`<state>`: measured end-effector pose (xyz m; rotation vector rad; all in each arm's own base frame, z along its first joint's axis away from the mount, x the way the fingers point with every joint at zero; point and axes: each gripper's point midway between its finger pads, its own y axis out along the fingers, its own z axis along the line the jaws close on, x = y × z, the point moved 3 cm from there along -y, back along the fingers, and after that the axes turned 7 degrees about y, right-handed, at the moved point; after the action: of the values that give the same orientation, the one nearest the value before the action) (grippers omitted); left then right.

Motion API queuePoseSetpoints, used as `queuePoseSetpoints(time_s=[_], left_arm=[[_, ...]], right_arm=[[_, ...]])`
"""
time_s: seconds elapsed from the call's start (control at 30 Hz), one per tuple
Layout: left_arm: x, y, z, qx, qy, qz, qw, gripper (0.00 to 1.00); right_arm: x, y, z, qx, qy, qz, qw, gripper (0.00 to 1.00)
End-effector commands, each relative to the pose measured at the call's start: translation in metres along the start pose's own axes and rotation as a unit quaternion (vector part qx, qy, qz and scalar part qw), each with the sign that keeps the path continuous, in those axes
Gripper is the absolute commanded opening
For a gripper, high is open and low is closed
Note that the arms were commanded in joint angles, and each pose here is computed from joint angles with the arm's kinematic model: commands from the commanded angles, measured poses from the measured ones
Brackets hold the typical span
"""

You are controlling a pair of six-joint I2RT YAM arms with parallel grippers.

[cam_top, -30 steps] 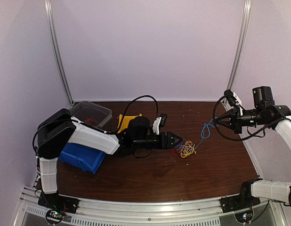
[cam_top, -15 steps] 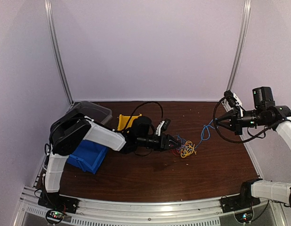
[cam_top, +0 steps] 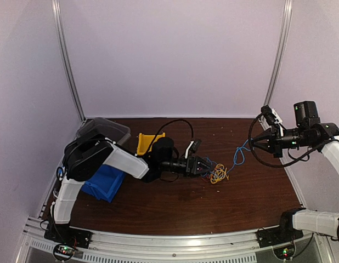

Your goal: Untangle the cables

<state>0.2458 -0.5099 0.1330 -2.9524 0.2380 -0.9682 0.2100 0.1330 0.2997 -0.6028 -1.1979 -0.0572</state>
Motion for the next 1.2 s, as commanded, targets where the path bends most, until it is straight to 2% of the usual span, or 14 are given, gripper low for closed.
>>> queuePoseSetpoints(time_s=[0.0, 0.13, 0.23, 0.37, 0.5, 0.6, 0.67, 0.73, 0.8, 0.87, 0.93, 1.07, 1.17], left_arm=[[0.004, -0.003, -0.018, -0.062, 0.02, -0.007, 0.998, 0.55], [0.005, -0.004, -0.023, -0.072, 0.02, -0.008, 0.997, 0.39], [0.004, -0.004, -0.025, -0.078, 0.021, -0.004, 0.997, 0.19], [0.004, -0.008, -0.03, -0.092, 0.018, -0.007, 0.996, 0.0], [0.009, -0.018, -0.039, -0.091, 0.018, -0.016, 0.996, 0.0], [0.023, -0.031, -0.054, -0.067, 0.046, -0.028, 0.996, 0.0], [0.036, -0.041, -0.062, -0.022, 0.079, -0.033, 0.996, 0.0], [0.055, -0.053, -0.066, 0.065, 0.128, -0.04, 0.989, 0.0], [0.074, -0.071, -0.068, 0.17, 0.178, -0.045, 0.968, 0.0], [0.091, -0.091, -0.075, 0.241, 0.212, -0.061, 0.945, 0.0], [0.106, -0.109, -0.089, 0.268, 0.238, -0.074, 0.931, 0.0], [0.134, -0.137, -0.104, 0.329, 0.264, -0.083, 0.903, 0.0], [0.155, -0.162, -0.127, 0.362, 0.287, -0.119, 0.879, 0.0]], right_arm=[[0.006, -0.002, 0.005, 0.008, -0.012, -0.006, 1.0, 0.0], [0.008, -0.001, 0.003, 0.007, -0.01, -0.011, 1.0, 0.0], [0.007, 0.0, 0.003, 0.007, -0.008, -0.011, 1.0, 0.0], [0.003, 0.001, 0.002, 0.001, -0.007, -0.009, 1.0, 0.0], [-0.003, 0.003, -0.004, -0.014, -0.002, -0.005, 1.0, 0.0], [-0.017, 0.008, -0.014, -0.034, 0.001, 0.015, 0.999, 0.0], [-0.035, 0.012, -0.025, -0.055, 0.004, 0.04, 0.998, 0.0], [-0.049, 0.013, -0.035, -0.067, 0.007, 0.057, 0.996, 0.0], [-0.06, 0.014, -0.041, -0.07, 0.014, 0.068, 0.995, 0.0], [-0.067, 0.015, -0.045, -0.071, 0.02, 0.076, 0.994, 0.0], [-0.071, 0.016, -0.047, -0.069, 0.011, 0.088, 0.994, 0.0], [-0.08, 0.017, -0.066, -0.119, 0.016, 0.104, 0.987, 0.0], [-0.086, 0.017, -0.073, -0.137, 0.018, 0.116, 0.984, 0.0]])
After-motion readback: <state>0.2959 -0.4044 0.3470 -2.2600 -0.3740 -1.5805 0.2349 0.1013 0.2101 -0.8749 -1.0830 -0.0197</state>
